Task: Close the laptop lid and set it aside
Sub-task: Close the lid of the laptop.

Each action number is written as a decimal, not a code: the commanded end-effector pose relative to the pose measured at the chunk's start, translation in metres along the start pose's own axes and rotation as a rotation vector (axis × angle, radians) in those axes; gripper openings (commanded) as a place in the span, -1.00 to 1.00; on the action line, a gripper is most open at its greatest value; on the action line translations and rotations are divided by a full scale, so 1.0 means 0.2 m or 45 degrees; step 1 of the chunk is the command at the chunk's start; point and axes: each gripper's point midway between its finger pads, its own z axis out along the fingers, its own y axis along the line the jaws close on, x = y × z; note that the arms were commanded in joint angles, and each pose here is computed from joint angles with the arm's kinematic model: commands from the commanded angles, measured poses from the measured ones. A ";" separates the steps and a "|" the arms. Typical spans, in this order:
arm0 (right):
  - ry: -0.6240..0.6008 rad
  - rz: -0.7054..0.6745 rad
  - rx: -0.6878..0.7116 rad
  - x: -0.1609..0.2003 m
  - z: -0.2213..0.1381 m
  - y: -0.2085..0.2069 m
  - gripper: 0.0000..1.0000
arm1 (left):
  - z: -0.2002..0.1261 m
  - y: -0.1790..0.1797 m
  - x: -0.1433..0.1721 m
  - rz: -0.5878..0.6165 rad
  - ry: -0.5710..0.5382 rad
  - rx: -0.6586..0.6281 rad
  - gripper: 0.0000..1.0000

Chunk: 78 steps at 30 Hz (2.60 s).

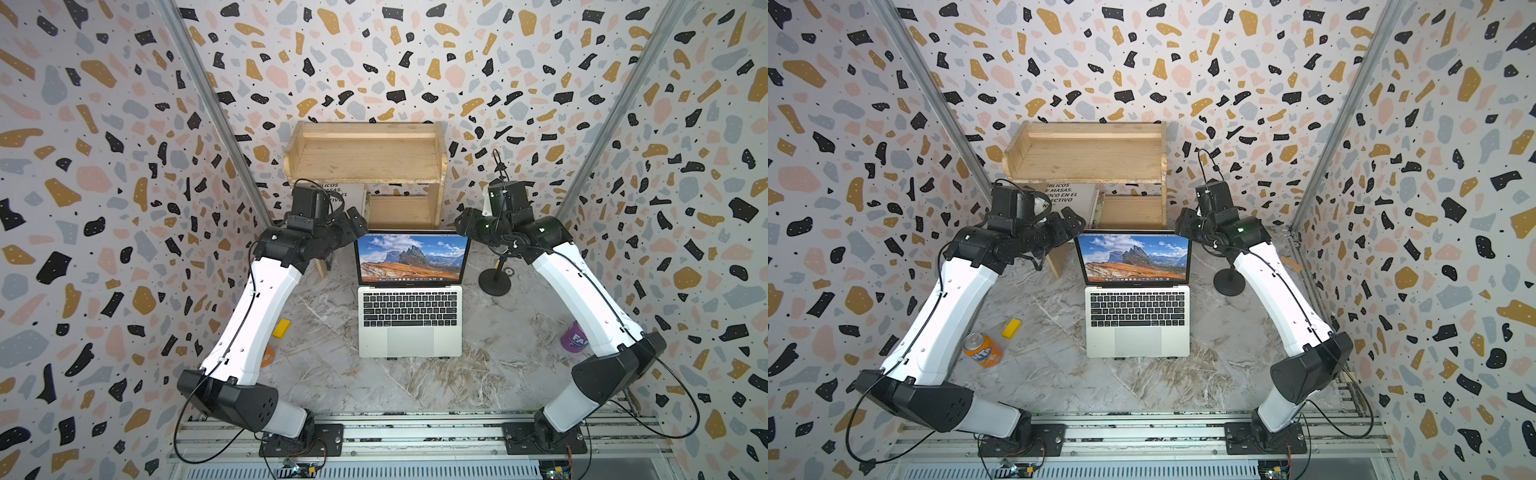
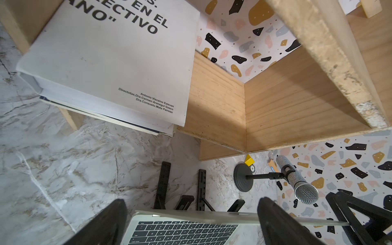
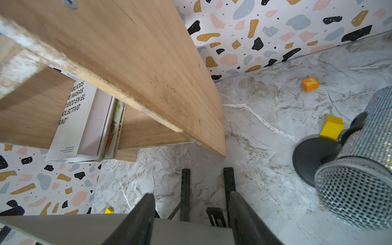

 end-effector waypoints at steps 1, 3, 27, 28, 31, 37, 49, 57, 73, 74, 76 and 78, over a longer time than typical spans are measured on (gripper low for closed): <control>0.107 -0.040 0.052 0.13 -0.04 -0.04 0.20 | -0.04 -0.04 -0.07 0.025 -0.058 0.022 0.95; 0.109 -0.041 0.052 0.13 -0.04 -0.04 0.20 | -0.03 -0.03 -0.06 0.030 -0.052 0.021 0.95; 0.117 -0.053 0.045 0.17 -0.04 -0.02 0.20 | 0.07 0.03 0.05 0.043 0.043 -0.003 0.90; 0.115 -0.053 0.044 0.17 -0.04 -0.02 0.20 | 0.08 0.03 0.05 0.043 0.045 -0.004 0.89; 0.113 -0.053 0.044 0.17 -0.05 -0.03 0.20 | 0.09 0.05 0.08 0.046 0.062 -0.007 0.88; 0.114 -0.052 0.044 0.18 -0.06 -0.03 0.20 | 0.09 0.07 0.14 0.045 0.088 0.012 0.83; 0.113 -0.039 0.023 0.22 -0.09 -0.03 0.20 | 0.03 0.07 0.27 0.032 0.117 0.071 0.75; 0.112 -0.042 0.015 0.28 -0.12 -0.03 0.20 | -0.03 0.08 0.34 0.037 0.124 0.093 0.75; 0.129 -0.083 0.064 0.41 -0.17 -0.09 0.23 | -0.11 0.13 0.42 0.044 0.127 0.116 0.74; 0.132 -0.086 0.073 0.42 -0.17 -0.10 0.24 | -0.12 0.13 0.43 0.046 0.127 0.114 0.73; 0.132 -0.095 0.079 0.43 -0.18 -0.10 0.25 | -0.12 0.14 0.45 0.045 0.134 0.115 0.73; 0.132 -0.103 0.089 0.44 -0.19 -0.12 0.25 | -0.12 0.14 0.46 0.046 0.136 0.117 0.74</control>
